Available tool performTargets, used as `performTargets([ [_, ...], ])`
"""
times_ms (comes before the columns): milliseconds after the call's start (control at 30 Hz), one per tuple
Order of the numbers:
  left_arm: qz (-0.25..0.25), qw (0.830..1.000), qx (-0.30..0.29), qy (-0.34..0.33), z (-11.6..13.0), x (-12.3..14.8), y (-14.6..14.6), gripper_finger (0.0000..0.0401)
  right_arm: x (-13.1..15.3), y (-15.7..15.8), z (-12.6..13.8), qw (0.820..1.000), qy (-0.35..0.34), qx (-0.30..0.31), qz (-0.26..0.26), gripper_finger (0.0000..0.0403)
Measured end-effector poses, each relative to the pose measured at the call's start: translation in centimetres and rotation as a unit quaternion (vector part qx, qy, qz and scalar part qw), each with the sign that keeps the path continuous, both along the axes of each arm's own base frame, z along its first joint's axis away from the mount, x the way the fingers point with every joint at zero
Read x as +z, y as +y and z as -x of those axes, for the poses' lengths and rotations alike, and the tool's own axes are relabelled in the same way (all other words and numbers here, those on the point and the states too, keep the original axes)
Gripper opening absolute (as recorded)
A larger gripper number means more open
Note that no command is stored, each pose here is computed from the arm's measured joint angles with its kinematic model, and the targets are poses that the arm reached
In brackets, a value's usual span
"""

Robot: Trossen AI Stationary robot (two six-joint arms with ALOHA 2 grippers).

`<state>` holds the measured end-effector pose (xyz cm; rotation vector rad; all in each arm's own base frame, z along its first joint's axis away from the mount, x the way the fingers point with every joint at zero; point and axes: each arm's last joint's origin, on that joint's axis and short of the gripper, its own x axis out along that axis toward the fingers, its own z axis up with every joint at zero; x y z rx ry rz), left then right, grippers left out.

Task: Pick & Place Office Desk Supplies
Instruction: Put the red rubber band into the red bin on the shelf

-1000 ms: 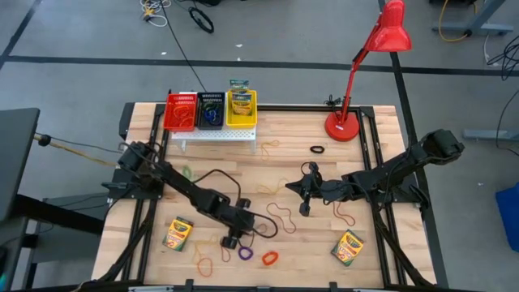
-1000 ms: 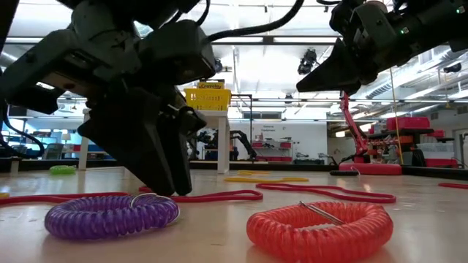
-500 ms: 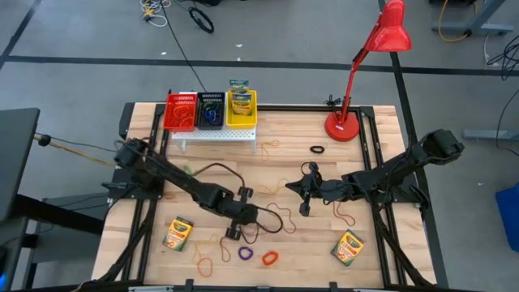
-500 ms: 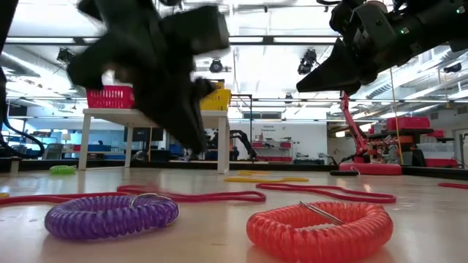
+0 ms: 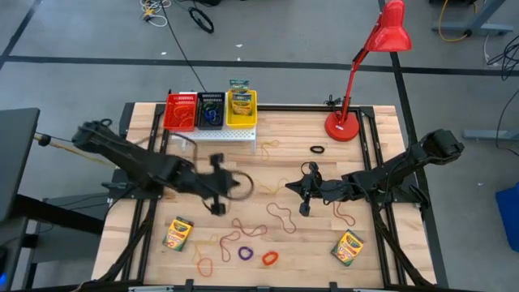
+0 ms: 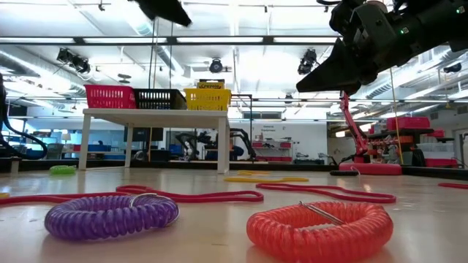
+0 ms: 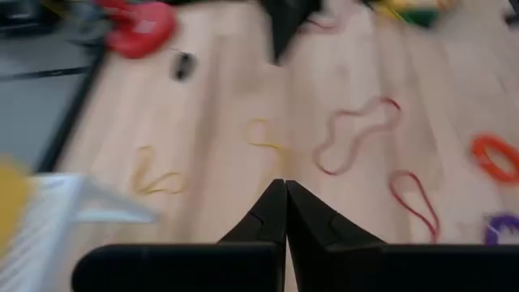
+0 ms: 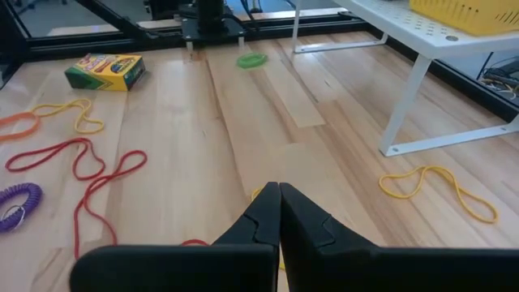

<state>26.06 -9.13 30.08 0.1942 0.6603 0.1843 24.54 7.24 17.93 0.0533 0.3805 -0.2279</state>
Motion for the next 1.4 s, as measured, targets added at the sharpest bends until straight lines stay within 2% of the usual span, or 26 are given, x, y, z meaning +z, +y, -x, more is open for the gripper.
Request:
performTargets([
  [133, 0.021, 0.998, 0.052, -0.036, 2.5, 2.3, 1.4, 0.0004, 0.0, 0.0, 0.0, 1.0, 0.0, 0.0, 0.0, 0.0005],
  [267, 0.085, 0.995, 0.054, -0.015, 2.5, 1.7, 1.7, 0.0017, 0.0, 0.0, 0.0, 1.0, 0.0, 0.0, 0.0, 0.0005],
  [367, 0.093, 0.994, 0.03, 0.049, 1.1, -1.2, 0.7, 0.0041, 0.0, 0.0, 0.0, 1.0, 0.0, 0.0, 0.0, 0.0005],
  [567, 0.073, 0.981, -0.003, 0.178, -2.5, -9.2, -2.1, 0.0095, 0.0, 0.0, 0.0, 1.0, 0.0, 0.0, 0.0, 0.0005],
  [733, 0.099, 0.978, -0.066, 0.172, -5.7, -14.3, -5.1, 0.0127, 0.0, 0.0, 0.0, 1.0, 0.0, 0.0, 0.0, 0.0005],
  [833, 0.079, 0.97, -0.101, 0.206, -6.6, -16.2, -6.3, 0.0138, 0.0, 0.0, 0.0, 1.0, 0.0, 0.0, 0.0, 0.0005],
  [1033, 0.036, 0.959, -0.14, 0.245, -7.2, -16.7, -7.5, 0.0143, 0.0, 0.0, 0.0, 1.0, 0.0, 0.0, 0.0, 0.0005],
  [1233, 0.04, 0.953, -0.167, 0.25, -7.1, -16.5, -7.7, 0.0143, 0.0, 0.0, 0.0, 1.0, 0.0, 0.0, 0.0, 0.0005],
  [1400, 0.052, 0.958, -0.163, 0.231, -7.2, -15.5, -7.6, 0.0143, 0.0, 0.0, 0.0, 1.0, 0.0, 0.0, 0.0, 0.0005],
])
